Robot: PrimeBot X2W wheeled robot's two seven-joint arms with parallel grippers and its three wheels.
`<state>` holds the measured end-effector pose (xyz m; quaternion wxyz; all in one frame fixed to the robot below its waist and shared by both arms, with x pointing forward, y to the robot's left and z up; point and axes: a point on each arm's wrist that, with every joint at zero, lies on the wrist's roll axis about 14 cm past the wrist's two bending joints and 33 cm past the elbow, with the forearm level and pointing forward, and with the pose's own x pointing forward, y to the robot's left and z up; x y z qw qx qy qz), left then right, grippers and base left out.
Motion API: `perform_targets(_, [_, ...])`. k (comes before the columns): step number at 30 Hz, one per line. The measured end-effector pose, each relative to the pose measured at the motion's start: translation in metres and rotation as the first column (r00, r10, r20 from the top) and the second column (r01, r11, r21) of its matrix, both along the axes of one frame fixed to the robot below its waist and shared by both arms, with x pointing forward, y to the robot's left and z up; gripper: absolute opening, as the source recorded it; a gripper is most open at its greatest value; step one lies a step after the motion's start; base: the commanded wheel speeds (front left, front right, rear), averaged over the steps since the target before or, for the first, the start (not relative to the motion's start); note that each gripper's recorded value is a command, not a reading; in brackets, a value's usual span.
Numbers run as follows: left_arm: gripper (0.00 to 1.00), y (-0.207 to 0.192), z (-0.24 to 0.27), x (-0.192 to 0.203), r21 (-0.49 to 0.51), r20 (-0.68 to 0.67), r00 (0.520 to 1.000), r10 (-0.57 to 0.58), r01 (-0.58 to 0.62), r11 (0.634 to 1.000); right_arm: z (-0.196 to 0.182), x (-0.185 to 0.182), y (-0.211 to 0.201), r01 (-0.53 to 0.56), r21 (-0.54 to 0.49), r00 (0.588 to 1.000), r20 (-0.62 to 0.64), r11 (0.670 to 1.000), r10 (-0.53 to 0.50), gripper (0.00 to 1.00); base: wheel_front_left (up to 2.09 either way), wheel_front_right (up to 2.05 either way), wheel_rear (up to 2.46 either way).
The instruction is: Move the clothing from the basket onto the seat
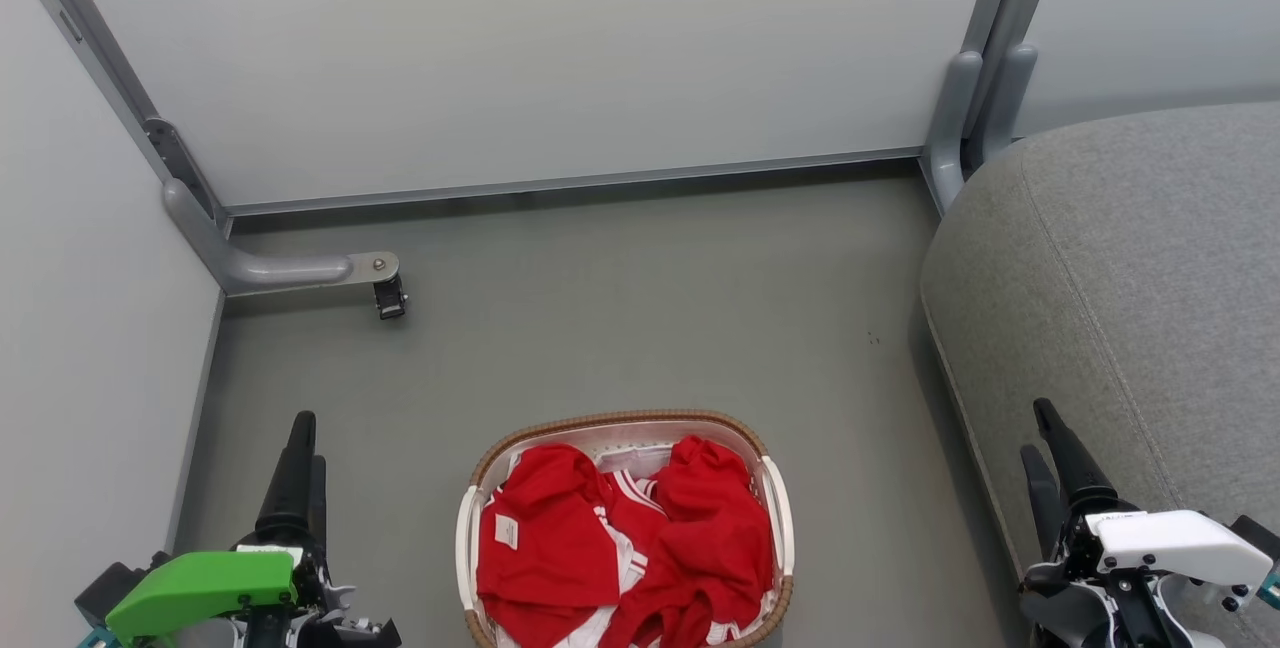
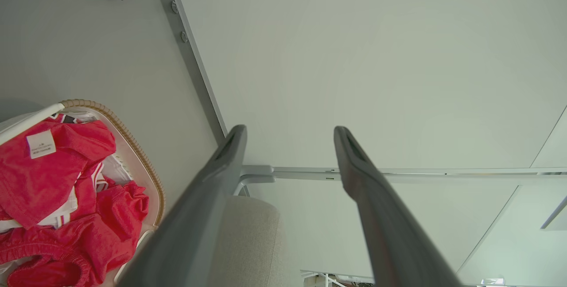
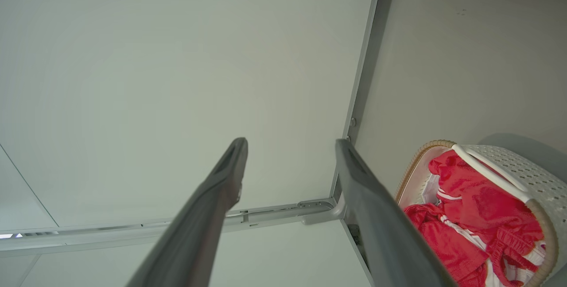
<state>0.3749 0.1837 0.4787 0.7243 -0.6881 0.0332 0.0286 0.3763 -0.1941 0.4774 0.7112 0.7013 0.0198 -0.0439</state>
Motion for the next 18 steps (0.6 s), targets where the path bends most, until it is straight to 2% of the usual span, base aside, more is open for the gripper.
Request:
perform_targets(6, [1.00,-0.001,0.002,0.000,0.070,0.007,1.000,0.002,-0.002,0.998,0.001,0.000,-0.003,0.014,-0.067,1.000,0.002,0.998,-0.014,1.00,0.00,0.00,0.00])
perform_targets(11, [1.00,-0.001,0.007,0.002,0.175,0.017,1.000,-0.004,0.001,0.985,0.006,0.001,-0.007,0.025,-0.144,1.000,0.012,0.989,-0.023,1.00,0.00,0.00,0.00])
perform_targets(18, [1.00,-0.006,0.014,0.004,0.330,0.029,0.999,-0.026,0.015,0.944,0.018,0.004,-0.007,0.021,-0.322,0.999,0.043,0.947,-0.007,1.00,0.00,0.00,0.00])
